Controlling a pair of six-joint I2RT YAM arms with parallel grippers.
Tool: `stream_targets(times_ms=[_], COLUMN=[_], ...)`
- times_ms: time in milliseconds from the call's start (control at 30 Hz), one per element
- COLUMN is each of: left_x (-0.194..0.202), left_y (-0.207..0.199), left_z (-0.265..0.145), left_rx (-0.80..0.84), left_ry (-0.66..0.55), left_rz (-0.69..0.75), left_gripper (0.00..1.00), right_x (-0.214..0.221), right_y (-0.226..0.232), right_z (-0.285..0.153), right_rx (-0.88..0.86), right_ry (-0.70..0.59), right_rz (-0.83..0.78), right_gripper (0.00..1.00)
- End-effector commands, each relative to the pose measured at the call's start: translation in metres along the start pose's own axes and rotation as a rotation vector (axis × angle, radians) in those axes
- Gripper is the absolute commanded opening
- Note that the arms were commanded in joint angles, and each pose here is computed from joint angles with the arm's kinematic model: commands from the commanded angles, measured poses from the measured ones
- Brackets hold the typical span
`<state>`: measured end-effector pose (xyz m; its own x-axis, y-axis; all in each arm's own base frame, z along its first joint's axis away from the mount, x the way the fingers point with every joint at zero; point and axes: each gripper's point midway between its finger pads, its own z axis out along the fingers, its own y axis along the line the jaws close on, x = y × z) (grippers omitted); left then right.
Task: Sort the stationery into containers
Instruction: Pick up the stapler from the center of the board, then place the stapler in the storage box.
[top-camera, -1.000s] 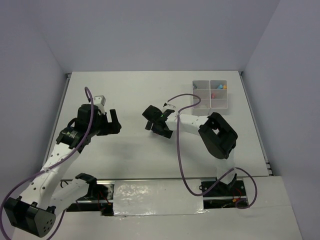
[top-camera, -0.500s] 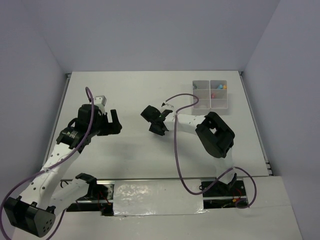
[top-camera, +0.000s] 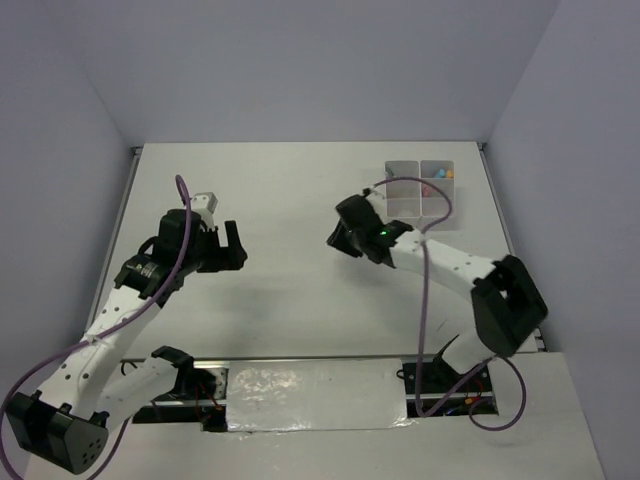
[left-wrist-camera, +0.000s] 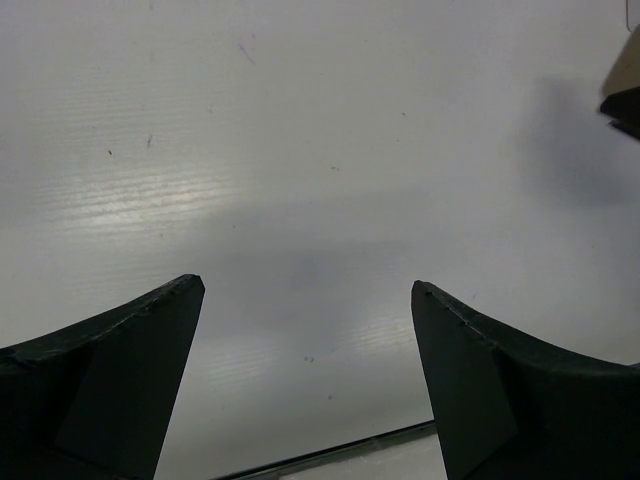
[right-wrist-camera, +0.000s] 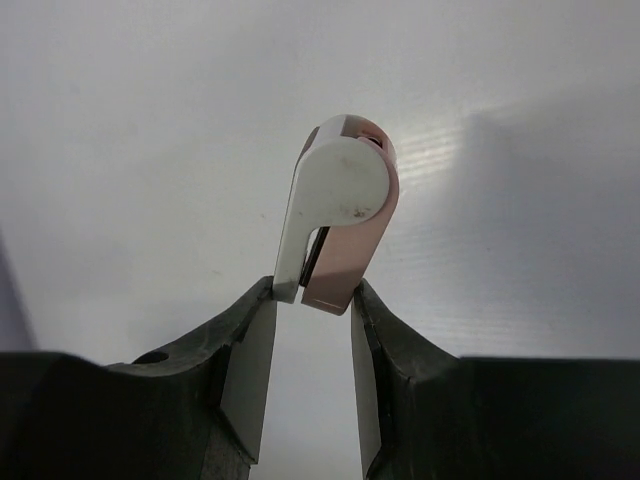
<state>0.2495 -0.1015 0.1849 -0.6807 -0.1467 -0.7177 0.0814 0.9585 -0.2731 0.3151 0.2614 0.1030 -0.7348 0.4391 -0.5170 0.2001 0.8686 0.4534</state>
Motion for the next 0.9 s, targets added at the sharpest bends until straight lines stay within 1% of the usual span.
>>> stream_targets(times_ms=[0, 33, 67, 100, 133, 167, 200, 233, 300, 367, 400, 433, 467, 500, 533, 567, 633, 700, 800, 867], left_x=[-0.007, -0.006, -0.007, -0.006, -0.006, -0.006, -0.006, -0.006, -0.005, -0.006, -0.005, -0.005, -0.005, -0.005, -0.004, -0.004, -0.003, -0.002, -0.002, -0.002], left_y=[-0.005, -0.005, -0.005, -0.006, -0.005, -0.005, -0.006, -0.006, -0.006, -0.007, -0.007, -0.008, -0.008, -0.008, -0.008, -0.009, -0.01, -0.011, -0.011, -0.012], left_z=[-0.001, -0.001, -0.001, -0.002, -0.001, -0.002, -0.002, -0.003, -0.003, -0.004, -0.003, -0.004, -0.003, -0.003, -0.003, -0.004, -0.003, -0.003, -0.002, -0.002], left_rx=[0.017, 0.018, 0.016, 0.017, 0.015, 0.013, 0.014, 0.013, 0.014, 0.01, 0.011, 0.011, 0.01, 0.011, 0.01, 0.012, 0.016, 0.016, 0.017, 0.017], left_ry=[-0.031, -0.031, -0.03, -0.027, -0.029, -0.031, -0.03, -0.033, -0.034, -0.037, -0.034, -0.035, -0.034, -0.034, -0.031, -0.032, -0.031, -0.026, -0.021, -0.021], left_rz=[0.015, 0.016, 0.014, 0.018, 0.016, 0.017, 0.018, 0.018, 0.02, 0.023, 0.023, 0.024, 0.024, 0.027, 0.028, 0.031, 0.034, 0.035, 0.04, 0.038], left_gripper=[0.99, 0.99, 0.99, 0.99, 0.99, 0.99, 0.99, 0.99, 0.99, 0.99, 0.99, 0.99, 0.99, 0.99, 0.99, 0.99, 0.99, 0.99, 0.99, 0.99], right_x=[-0.049, -0.06, -0.072, -0.09, -0.1, -0.113, -0.117, -0.136, -0.155, -0.179, -0.193, -0.197, -0.203, -0.205, -0.22, -0.232, -0.243, -0.251, -0.25, -0.254], right_y=[0.006, 0.003, 0.007, -0.013, -0.017, -0.022, -0.024, -0.037, -0.037, -0.046, -0.056, -0.064, -0.067, -0.066, -0.085, -0.082, -0.085, -0.096, -0.108, -0.111], right_z=[-0.033, -0.04, -0.058, -0.058, -0.063, -0.075, -0.078, -0.081, -0.095, -0.102, -0.104, -0.101, -0.106, -0.108, -0.106, -0.115, -0.113, -0.11, -0.104, -0.106], right_rx=[-0.217, -0.243, -0.308, -0.309, -0.339, -0.383, -0.453, -0.481, -0.593, -0.631, -0.636, -0.64, -0.708, -0.751, -0.765, -0.824, -0.868, -0.881, -0.884, -0.883], right_ry=[-0.068, -0.086, -0.094, -0.127, -0.134, -0.161, -0.162, -0.201, -0.256, -0.303, -0.326, -0.333, -0.369, -0.373, -0.403, -0.43, -0.43, -0.454, -0.463, -0.487], right_rz=[0.161, 0.201, 0.264, 0.338, 0.42, 0.476, 0.513, 0.612, 0.663, 0.734, 0.802, 0.851, 0.881, 0.916, 1.006, 1.003, 1.035, 1.108, 1.183, 1.168], right_gripper=[0.05, 0.05, 0.05, 0.05, 0.05, 0.05, 0.05, 0.05, 0.06, 0.05, 0.04, 0.04, 0.04, 0.04, 0.04, 0.04, 0.04, 0.04, 0.05, 0.05])
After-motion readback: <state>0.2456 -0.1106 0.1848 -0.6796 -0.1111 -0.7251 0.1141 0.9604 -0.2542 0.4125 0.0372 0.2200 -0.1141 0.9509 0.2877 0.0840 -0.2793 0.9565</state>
